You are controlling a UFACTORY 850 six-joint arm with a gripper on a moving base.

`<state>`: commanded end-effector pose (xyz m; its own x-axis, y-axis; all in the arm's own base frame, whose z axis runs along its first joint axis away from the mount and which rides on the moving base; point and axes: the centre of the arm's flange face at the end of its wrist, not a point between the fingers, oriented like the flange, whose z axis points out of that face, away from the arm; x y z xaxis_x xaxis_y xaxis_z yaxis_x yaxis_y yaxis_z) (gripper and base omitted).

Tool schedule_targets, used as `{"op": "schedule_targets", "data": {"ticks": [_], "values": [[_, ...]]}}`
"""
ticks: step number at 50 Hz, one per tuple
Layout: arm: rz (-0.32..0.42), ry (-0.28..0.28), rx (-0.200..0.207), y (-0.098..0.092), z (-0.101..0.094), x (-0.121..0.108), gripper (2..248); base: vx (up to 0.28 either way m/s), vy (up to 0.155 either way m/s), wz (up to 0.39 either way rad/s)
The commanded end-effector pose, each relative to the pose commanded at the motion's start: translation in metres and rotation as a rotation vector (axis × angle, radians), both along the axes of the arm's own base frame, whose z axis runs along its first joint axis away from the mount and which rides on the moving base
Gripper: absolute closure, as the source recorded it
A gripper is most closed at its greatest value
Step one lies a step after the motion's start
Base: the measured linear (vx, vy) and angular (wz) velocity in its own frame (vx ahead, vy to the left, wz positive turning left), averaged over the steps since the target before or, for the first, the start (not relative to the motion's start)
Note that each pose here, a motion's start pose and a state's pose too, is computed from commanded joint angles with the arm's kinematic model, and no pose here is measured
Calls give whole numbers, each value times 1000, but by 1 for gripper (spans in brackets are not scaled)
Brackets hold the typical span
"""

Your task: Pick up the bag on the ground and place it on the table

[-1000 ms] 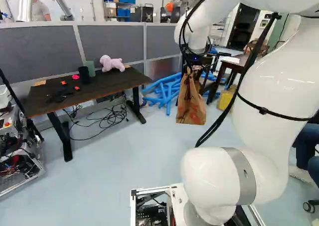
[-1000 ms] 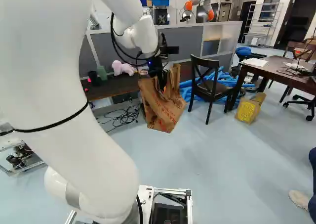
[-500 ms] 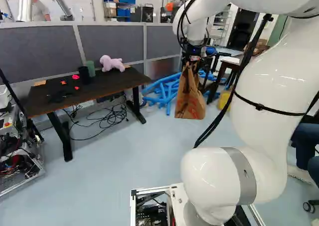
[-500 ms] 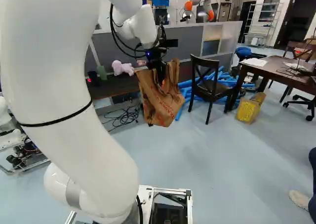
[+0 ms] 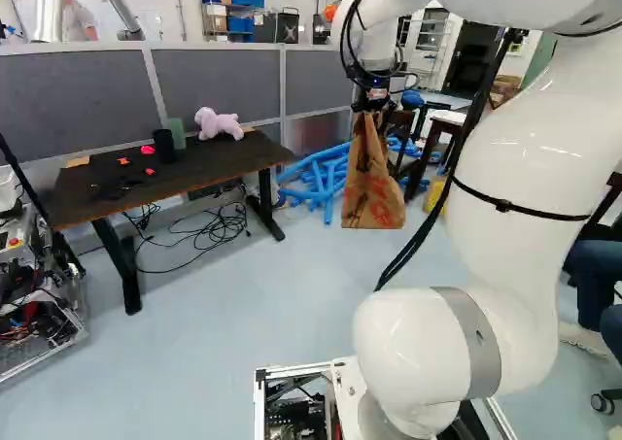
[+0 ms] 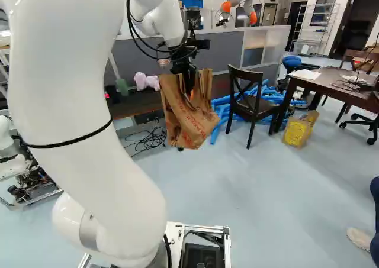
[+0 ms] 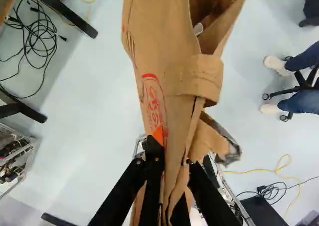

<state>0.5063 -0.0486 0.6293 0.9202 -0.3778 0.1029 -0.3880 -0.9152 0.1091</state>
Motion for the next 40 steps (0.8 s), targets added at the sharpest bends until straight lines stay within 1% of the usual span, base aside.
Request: {"op": "schedule_targets", "data": {"ticks": [8,22,33,40], "values": [[10,-11,-1,5,9,7,229,0,0,0],[22,-19,-2,11,11,20,229,0,0,0],[22,-19,-2,11,11,20,229,15,0,-2],[22,-19,-2,11,11,20,229,73,0,-3]]}}
